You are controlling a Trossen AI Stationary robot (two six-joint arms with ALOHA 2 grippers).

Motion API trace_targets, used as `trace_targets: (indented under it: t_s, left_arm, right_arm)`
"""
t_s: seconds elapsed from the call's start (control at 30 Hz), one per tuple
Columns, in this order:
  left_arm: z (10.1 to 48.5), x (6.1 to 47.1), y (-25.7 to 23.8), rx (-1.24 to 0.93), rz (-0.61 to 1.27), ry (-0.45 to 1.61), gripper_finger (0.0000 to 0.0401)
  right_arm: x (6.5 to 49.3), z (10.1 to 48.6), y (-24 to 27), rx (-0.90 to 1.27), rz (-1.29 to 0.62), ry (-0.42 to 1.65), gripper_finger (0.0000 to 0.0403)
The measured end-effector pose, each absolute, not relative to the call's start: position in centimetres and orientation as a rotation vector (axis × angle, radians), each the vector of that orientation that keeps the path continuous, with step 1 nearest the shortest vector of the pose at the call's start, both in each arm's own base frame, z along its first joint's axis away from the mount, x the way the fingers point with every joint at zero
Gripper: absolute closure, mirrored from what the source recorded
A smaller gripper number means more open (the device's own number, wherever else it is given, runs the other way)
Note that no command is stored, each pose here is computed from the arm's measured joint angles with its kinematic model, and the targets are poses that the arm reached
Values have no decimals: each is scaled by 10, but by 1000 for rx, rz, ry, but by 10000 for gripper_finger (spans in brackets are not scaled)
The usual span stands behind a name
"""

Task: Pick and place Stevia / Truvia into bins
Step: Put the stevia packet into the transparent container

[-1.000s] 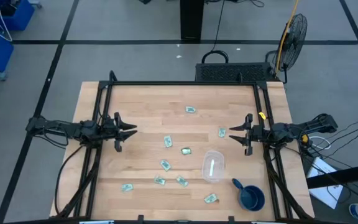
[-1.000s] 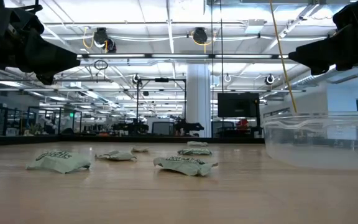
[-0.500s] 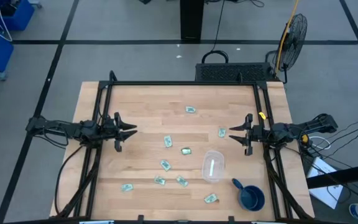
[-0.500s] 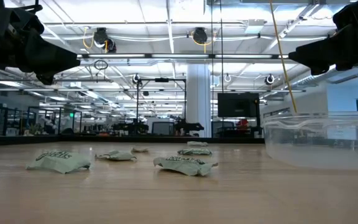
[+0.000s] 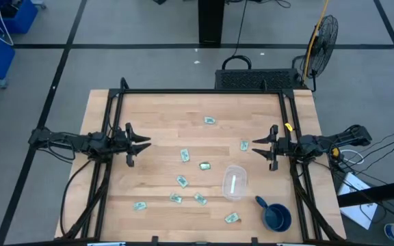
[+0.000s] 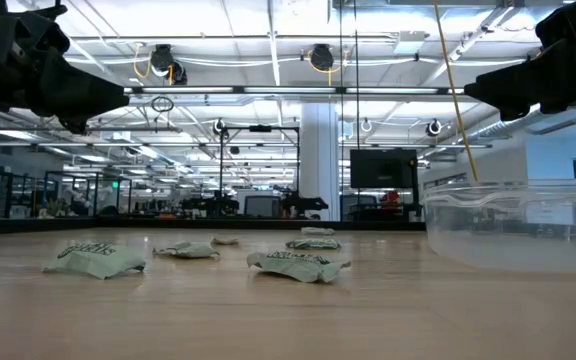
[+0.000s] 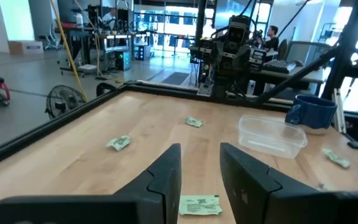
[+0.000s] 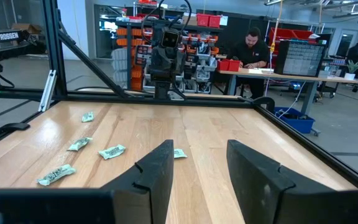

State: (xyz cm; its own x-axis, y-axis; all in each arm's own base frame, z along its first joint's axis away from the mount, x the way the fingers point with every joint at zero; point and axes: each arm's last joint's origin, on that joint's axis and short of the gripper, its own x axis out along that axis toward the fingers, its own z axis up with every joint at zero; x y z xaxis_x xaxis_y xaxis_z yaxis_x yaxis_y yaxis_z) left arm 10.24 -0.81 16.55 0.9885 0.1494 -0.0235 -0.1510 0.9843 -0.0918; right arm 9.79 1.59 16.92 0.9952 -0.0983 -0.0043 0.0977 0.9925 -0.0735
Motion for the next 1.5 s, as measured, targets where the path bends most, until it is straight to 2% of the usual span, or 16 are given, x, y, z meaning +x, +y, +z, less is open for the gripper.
trace_targets:
  t_s: [0.47,0.6,0.7,0.83,0.93,1.2,1.33,1.5]
  left_arm:
    - [166,102,-8,-101,151,7,286]
    - [172,102,-8,14,156,-36,286]
    - [177,102,-6,69,235,-82,286]
    - [182,100,-2,12,353,-134,286]
    - [183,100,-2,-39,364,-153,286]
    - [177,101,-3,-92,313,-107,286]
    - [166,101,-3,-85,313,4,286]
    - [166,102,-4,-76,306,34,286]
  right_arm:
    - [98,169,16,-73,-98,8,261]
    - [98,169,16,-74,-99,8,261]
    - [98,169,16,-119,-103,10,261]
    - [98,169,16,-149,-102,12,261]
    - [98,170,16,-139,-103,3,261]
    - [97,180,15,104,-99,-106,261]
    - [97,183,15,49,-104,-133,261]
    - [97,184,15,-78,-114,-136,261]
